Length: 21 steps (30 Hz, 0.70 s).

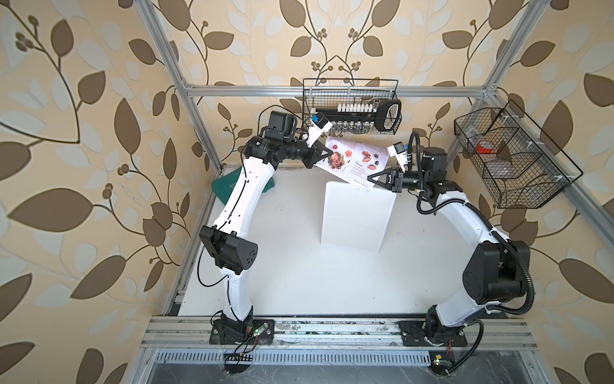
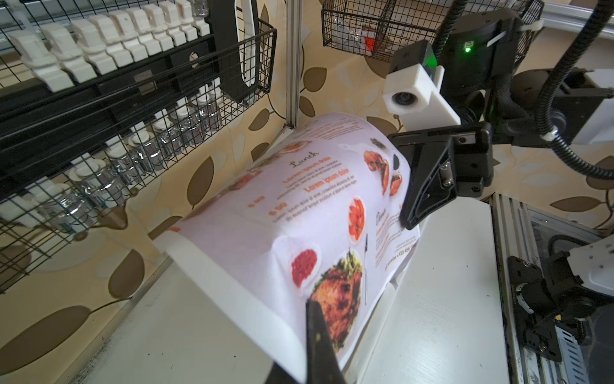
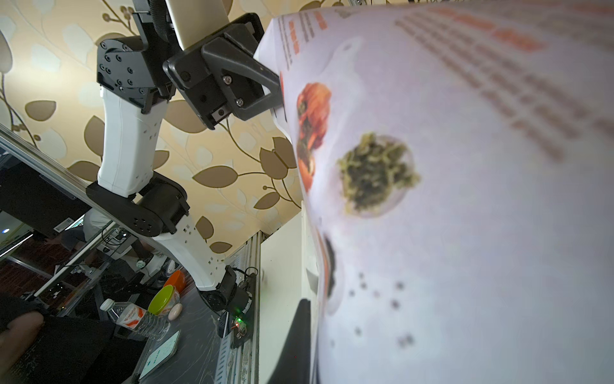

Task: Insert the menus into the narrow rack
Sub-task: Insert the menu into the narrow rack.

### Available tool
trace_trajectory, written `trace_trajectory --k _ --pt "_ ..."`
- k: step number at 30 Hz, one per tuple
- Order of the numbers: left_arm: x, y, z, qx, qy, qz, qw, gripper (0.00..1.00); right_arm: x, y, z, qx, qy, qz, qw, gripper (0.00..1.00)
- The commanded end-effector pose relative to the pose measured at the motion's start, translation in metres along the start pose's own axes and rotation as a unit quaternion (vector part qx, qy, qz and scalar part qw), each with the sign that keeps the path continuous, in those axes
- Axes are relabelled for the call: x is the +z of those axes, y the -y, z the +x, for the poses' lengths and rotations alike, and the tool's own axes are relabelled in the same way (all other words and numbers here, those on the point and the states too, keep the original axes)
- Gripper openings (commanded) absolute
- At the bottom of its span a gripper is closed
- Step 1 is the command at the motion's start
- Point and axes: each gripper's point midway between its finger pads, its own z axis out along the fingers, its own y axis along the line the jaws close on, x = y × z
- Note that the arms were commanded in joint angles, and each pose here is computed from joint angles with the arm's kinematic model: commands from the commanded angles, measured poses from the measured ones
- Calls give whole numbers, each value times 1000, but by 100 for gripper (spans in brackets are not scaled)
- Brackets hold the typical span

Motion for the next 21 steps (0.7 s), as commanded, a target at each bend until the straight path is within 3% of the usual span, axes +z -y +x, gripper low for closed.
trace_trajectory --k 1,16,21 --pt "-19 24 -21 18 26 16 999 0 -6 -12 -2 -14 3 -11 1000 11" --pt "-15 36 -9 2 17 37 999 0 -5 -8 -23 -21 16 -14 1000 19" --pt "-14 33 -6 1 14 28 1000 0 -6 -14 -25 -27 17 -26 999 13"
